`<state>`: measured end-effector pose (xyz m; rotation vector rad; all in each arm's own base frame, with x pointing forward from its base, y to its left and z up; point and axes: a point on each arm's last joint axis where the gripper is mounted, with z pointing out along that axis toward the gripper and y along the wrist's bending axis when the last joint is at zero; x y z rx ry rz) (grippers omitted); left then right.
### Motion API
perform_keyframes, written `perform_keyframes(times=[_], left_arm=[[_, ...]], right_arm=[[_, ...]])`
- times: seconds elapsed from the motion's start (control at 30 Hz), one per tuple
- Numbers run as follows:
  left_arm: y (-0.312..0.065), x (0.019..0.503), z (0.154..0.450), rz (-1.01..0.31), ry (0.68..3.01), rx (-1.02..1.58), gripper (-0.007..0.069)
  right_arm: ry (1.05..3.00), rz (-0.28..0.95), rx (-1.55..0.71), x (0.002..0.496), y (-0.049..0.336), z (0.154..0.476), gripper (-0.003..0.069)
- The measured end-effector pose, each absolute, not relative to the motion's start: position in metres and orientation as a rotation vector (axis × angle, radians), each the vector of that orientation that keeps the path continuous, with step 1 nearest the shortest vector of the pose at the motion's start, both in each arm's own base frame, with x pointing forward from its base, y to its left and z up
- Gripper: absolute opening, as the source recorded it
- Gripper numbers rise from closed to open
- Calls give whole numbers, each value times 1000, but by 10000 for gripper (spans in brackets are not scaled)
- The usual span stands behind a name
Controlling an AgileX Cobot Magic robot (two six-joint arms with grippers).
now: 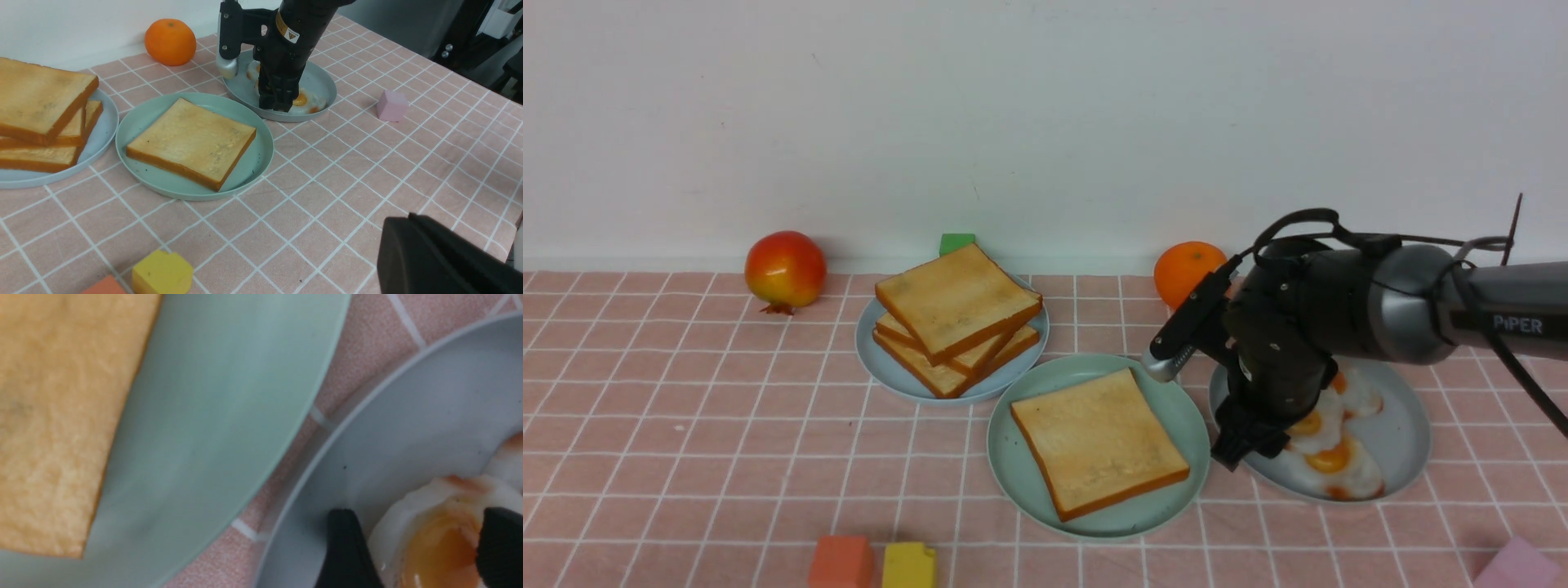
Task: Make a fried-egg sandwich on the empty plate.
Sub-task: Use the right arm to grab a fried egg, then use the right arm to place the fried egg on the slice of bread in the middle
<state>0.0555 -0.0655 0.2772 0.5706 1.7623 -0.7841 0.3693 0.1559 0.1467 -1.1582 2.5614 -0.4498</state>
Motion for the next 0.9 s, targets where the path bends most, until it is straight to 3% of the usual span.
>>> perform_keyframes(times=[0.13,0.17,0.27,0.33,0.57,0.73,0.9], left_arm=[[-66,55,277,-786,1761,568,12],[-66,56,278,-786,1759,567,12],[-66,56,278,-786,1759,567,12],[-66,56,278,-786,1759,567,12],[-66,56,278,-786,1759,567,12],[-66,56,278,-786,1759,567,12],[-66,56,278,-786,1759,567,12]], right_arm=[[2559,-459,-1168,370,156,146,356],[2557,-469,-1174,370,156,146,277],[2568,-478,-1182,368,157,146,127],[2575,-495,-1200,365,158,146,66],[2507,-530,-1215,348,170,184,71],[2456,-503,-1119,324,183,230,70],[2336,-300,-1148,286,233,251,70]])
